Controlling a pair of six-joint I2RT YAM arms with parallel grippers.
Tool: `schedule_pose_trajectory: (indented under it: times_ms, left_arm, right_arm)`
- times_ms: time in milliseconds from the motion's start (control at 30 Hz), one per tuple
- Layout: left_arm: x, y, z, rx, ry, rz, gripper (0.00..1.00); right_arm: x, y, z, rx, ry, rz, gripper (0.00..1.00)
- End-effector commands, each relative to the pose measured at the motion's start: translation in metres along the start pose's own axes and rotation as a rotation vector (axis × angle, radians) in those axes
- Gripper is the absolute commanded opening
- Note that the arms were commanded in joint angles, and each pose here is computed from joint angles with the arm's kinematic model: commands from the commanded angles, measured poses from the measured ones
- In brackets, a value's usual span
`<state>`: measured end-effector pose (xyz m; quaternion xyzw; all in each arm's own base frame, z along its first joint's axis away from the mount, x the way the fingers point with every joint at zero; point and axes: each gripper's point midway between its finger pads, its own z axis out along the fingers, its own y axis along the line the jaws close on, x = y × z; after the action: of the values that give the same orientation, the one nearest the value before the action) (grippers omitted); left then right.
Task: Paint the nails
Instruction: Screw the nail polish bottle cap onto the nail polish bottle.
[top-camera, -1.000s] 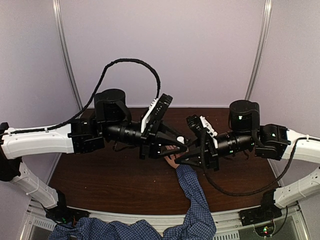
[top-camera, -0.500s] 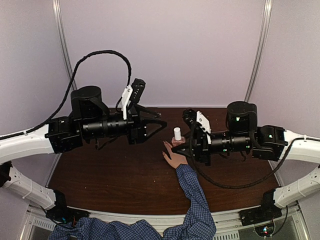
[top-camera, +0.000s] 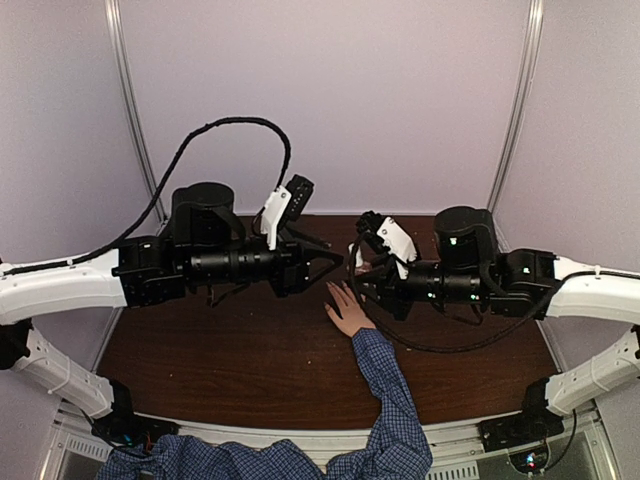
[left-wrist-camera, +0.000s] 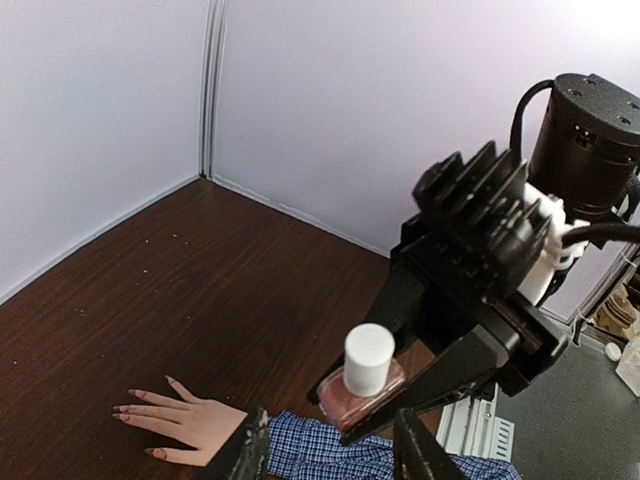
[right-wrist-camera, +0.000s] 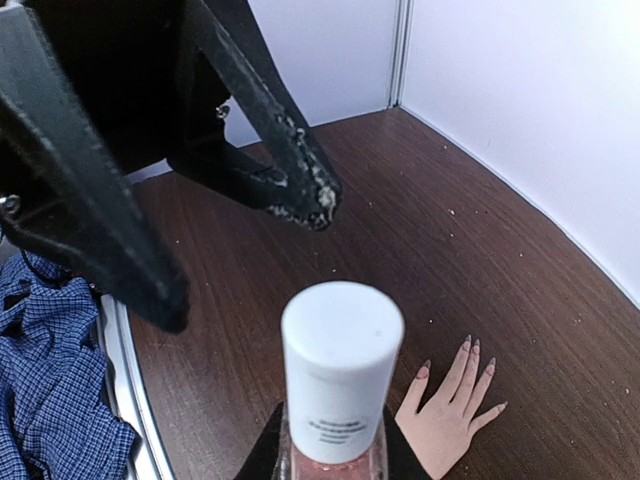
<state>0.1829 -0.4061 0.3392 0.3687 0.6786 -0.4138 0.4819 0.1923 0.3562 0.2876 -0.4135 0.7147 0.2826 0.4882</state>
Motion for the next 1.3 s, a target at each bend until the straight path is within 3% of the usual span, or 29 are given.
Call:
schedule_pose_trajectory:
  times_ms: [0, 367, 733, 967, 1267]
  left_arm:
    - [-0.028, -0.015, 0.006, 0.049, -0.078, 0.003, 0.43]
    - [-0.028, -0.014, 0.029, 0.046, -0.067, -0.020, 0.40]
    - [-0.022, -0.024, 0.027, 0.123, -0.076, -0.052, 0.09]
    - [-0.018, -0.037, 0.019, 0.202, -0.085, -0.042, 0.01]
    - [-0.013, -0.084, 0.006, 0.486, -0.054, 0.062, 0.00]
  right_arm:
    - [-0.011, -0.011, 0.001, 0.066, -0.009, 0.035, 0.00]
    - [-0.012, -0.007, 0.007, 0.049, -0.002, 0.028, 0.00]
    - [-0.016, 0.001, 0.002, 0.003, -0.022, -0.003, 0.00]
    - [-0.032, 0.026, -0.013, -0.149, -0.099, -0.082, 0.00]
    - [-0.052, 0.076, -0.043, -0.445, -0.201, -0.152, 0.00]
